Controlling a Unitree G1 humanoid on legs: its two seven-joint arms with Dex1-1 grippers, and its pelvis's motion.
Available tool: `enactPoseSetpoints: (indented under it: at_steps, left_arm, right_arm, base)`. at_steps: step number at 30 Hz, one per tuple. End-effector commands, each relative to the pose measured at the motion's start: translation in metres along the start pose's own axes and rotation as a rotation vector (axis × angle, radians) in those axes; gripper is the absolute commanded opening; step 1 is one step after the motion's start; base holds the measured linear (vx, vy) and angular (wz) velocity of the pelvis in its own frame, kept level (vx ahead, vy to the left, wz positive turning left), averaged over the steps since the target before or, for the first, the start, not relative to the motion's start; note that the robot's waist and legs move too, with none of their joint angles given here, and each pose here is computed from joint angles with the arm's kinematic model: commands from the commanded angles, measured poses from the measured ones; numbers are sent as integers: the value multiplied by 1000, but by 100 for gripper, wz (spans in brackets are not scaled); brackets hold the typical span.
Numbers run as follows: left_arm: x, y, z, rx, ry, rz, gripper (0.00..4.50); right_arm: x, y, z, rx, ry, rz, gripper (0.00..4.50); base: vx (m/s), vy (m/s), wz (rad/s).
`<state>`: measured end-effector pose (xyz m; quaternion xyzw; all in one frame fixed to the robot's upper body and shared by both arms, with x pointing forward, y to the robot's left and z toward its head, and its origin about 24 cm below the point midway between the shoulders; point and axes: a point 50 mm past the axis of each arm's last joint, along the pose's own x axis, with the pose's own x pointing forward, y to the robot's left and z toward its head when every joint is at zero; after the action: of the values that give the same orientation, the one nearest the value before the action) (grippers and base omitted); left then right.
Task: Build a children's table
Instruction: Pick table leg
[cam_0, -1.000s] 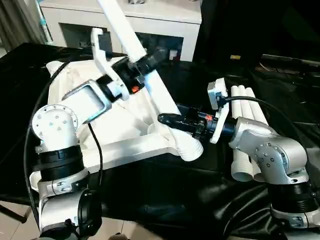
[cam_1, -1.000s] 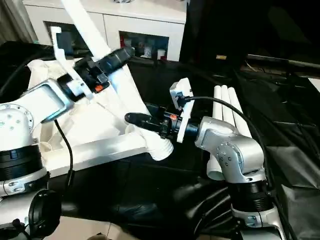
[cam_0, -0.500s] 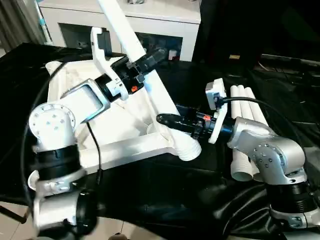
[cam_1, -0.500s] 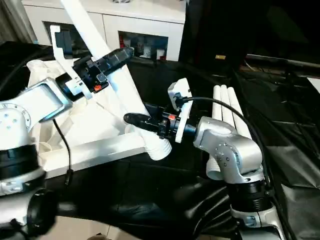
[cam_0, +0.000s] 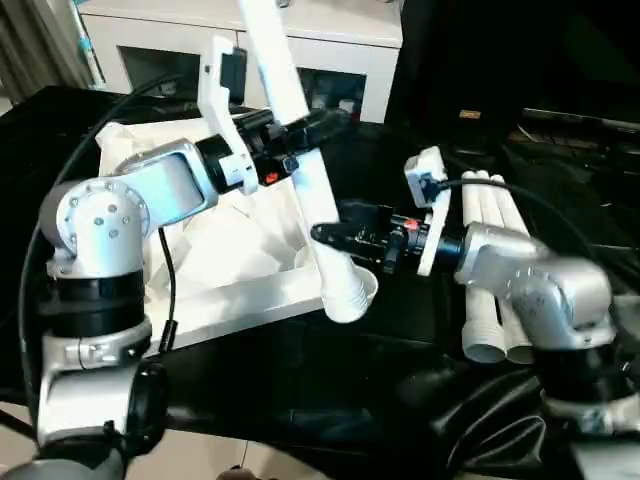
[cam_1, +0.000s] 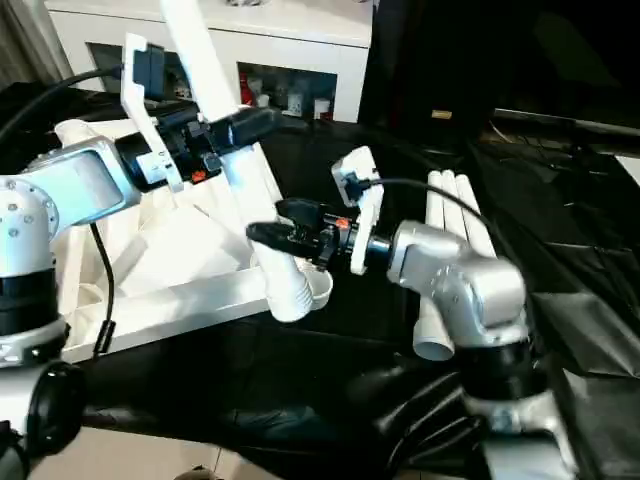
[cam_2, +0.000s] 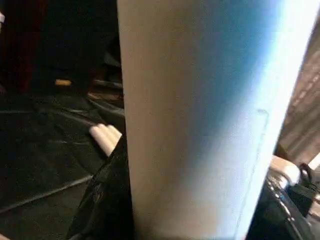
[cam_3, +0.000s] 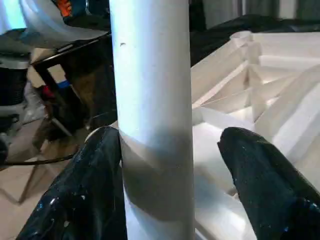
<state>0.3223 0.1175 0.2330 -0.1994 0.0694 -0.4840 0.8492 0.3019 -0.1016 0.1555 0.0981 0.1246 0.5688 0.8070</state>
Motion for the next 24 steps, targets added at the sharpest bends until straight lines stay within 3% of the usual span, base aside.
enactPoseSetpoints:
  at_steps: [1,5,10,16,24]
  left_arm:
    - [4,-17,11,32,-1,-131,173]
    - [2,-25,14,-30,-22,-282,173]
    - [1,-24,18,-108,-77,-363,173]
    - [0,-22,18,-142,-96,-389,173]
    - [0,-25,12,-97,-32,-406,173]
  right_arm:
    - [-4,-3,-1,25,42,-5,338]
    - [-8,4,10,91,30,102,338]
    - [-11,9,16,134,15,175,338]
    - [-14,15,11,145,54,224,338]
    - [-13,19,4,139,137,233,338]
  base:
    - [0,0,0]
    - [0,0,0]
    - [0,0,0]
    - [0,0,0]
    - [0,0,0]
